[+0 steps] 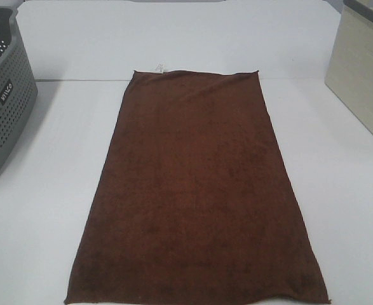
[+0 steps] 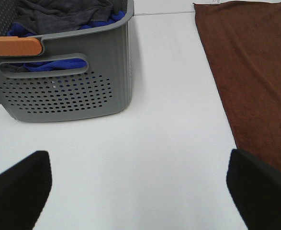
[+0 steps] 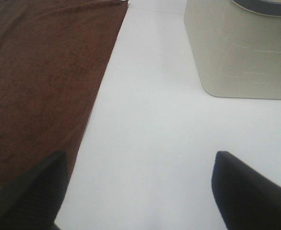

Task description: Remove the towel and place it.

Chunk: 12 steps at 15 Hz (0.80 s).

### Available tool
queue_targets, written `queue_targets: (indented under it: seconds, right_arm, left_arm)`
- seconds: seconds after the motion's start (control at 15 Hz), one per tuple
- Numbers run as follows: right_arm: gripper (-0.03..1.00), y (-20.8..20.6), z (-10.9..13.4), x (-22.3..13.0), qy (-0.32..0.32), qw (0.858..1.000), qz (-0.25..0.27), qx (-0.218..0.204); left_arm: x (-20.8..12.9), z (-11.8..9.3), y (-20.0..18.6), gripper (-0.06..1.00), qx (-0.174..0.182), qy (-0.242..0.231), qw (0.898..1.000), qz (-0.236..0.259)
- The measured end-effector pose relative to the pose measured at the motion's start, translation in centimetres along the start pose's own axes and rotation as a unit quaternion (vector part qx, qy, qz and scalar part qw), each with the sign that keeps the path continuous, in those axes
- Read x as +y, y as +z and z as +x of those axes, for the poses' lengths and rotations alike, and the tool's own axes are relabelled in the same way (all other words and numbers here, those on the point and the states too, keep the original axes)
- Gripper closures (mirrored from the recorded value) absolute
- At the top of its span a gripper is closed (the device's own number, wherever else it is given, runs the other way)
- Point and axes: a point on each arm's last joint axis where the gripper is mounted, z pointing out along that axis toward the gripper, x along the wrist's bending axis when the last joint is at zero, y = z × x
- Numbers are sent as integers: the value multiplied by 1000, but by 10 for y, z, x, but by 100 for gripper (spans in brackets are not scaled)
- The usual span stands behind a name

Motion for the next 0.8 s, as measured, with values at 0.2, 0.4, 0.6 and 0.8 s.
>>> queue_targets:
  seconds: [0.2,0.4,0.6,0.8]
  right_arm:
    - [17,0,0,0,0,1000,0,0]
    - [17,0,0,0,0,1000,0,0]
    - [17,0,0,0,0,1000,0,0]
    - [17,0,0,0,0,1000,0,0]
  left_arm:
    - [0,-2,0,3,-12,-7,1000,0]
    - [0,-3,0,3,-14,-8,1000,0]
    - [0,-3,0,3,-14,-8,1000,0]
    - [0,-3,0,3,-14,-8,1000,0]
